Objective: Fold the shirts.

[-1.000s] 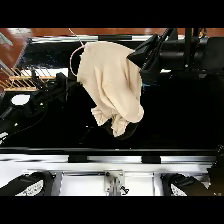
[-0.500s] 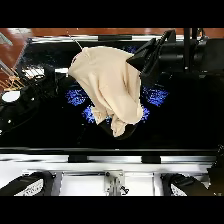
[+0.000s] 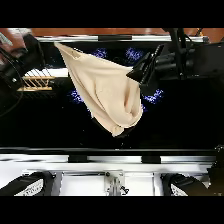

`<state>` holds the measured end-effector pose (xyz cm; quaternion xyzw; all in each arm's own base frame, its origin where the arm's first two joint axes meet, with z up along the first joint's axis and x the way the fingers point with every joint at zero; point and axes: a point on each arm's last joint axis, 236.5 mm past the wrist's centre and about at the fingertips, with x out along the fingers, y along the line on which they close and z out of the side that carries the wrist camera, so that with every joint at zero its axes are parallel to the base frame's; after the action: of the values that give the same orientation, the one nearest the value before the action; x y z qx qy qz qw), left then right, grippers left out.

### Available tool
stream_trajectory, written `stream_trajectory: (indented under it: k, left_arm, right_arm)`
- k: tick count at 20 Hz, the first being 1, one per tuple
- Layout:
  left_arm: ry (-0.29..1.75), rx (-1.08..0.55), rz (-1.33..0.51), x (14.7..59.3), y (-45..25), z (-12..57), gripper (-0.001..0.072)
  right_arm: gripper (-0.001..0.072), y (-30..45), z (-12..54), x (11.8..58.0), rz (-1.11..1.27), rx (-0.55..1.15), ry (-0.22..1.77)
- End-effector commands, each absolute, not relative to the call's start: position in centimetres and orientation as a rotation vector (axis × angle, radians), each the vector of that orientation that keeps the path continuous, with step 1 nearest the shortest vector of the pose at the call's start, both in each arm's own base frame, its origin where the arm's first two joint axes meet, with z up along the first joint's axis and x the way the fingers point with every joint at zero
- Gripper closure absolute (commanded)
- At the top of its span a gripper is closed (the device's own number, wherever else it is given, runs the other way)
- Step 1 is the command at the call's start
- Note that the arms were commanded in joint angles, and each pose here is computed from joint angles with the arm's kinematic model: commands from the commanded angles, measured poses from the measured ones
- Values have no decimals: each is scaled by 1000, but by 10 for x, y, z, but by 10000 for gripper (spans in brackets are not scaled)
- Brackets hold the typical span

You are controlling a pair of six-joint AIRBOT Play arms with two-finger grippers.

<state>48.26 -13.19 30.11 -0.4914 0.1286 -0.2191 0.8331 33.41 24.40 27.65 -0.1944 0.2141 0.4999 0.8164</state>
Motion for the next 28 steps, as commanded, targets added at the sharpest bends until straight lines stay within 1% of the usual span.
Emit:
stream_trajectory:
  k: [1,3,5,9,12,16,17,18,19,20,21,23,25,28]
  left_arm:
    - [234,-888,-661,450,-162,358,668]
    - [262,-853,-719,434,-174,362,668]
    - [310,-764,-730,426,-181,348,668]
    - [400,-646,-604,439,-166,308,669]
    - [433,-647,-587,445,-167,295,668]
    - [513,-631,-665,436,-208,276,664]
    - [519,-604,-697,431,-221,274,590]
    - [502,-548,-741,424,-233,276,461]
    - [473,-501,-791,416,-246,282,279]
    - [452,-485,-816,411,-252,290,198]
    - [425,-471,-832,407,-255,302,163]
    - [331,-422,-852,403,-253,336,163]
    - [190,-363,-852,396,-243,383,164]
    - [-32,-294,-810,379,-221,453,165]
  right_arm:
    - [652,245,285,355,1006,-385,403]
    - [651,244,296,366,962,-356,358]
    - [651,244,304,373,935,-329,328]
    - [651,246,305,371,946,-317,332]
    - [651,248,307,369,957,-303,328]
    - [652,252,318,370,960,-276,285]
    - [651,253,324,370,958,-266,264]
    - [651,253,330,371,950,-259,242]
    - [651,250,338,371,934,-259,214]
    - [651,247,346,373,912,-265,182]
    - [651,243,356,373,887,-268,148]
    - [652,232,380,376,817,-277,64]
    - [651,213,407,381,711,-312,-32]
    - [651,160,460,395,434,-375,-202]
